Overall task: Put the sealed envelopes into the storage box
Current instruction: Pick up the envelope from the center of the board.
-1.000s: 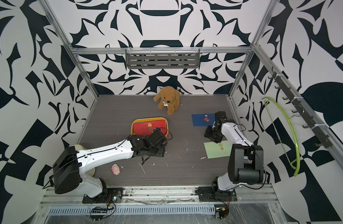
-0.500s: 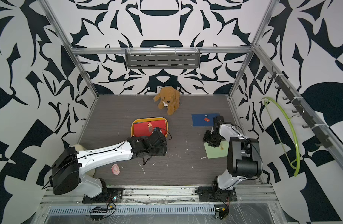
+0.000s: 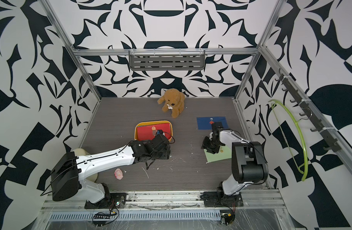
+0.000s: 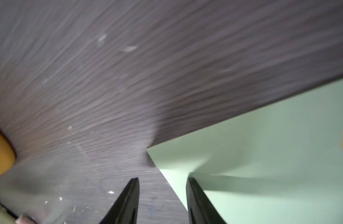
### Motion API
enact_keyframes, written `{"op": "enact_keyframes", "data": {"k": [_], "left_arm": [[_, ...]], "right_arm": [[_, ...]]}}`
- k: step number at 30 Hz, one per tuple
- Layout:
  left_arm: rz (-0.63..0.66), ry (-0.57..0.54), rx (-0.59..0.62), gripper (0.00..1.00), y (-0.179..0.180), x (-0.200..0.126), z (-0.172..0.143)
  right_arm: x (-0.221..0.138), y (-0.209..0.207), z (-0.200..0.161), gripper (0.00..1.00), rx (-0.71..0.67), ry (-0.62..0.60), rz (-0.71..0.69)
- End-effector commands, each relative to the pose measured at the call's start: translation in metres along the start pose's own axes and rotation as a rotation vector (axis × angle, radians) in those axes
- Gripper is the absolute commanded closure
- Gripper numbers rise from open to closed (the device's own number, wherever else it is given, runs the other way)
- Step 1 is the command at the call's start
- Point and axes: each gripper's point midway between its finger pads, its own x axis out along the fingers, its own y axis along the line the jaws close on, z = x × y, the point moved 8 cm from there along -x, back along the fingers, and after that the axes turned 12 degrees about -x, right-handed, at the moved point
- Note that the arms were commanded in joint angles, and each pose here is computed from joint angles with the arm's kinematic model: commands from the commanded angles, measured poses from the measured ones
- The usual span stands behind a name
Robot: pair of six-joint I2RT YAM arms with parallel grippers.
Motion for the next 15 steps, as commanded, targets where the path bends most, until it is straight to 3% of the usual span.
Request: {"op": "enact_keyframes", "data": {"k": [1,10,15], "left_arm": [[-0.010,0.010,-0.006,0.41,0.007,-0.003,0.001],[-0.018,0.049,-0.039,0.41,0.011,0.005,-0.006],[-0.016,0.070,-0.035,0.41,0.011,0.011,-0.008]], "right_arm": [[0.021,0.028,-0.014,0.54,-0.004,0.051,0.046],[0.045,0.127,-0.022,0.56,-0.128,0.044,0.125],[0.031,0.154,-0.017,0.56,-0.184,0.020,0.138]]}}
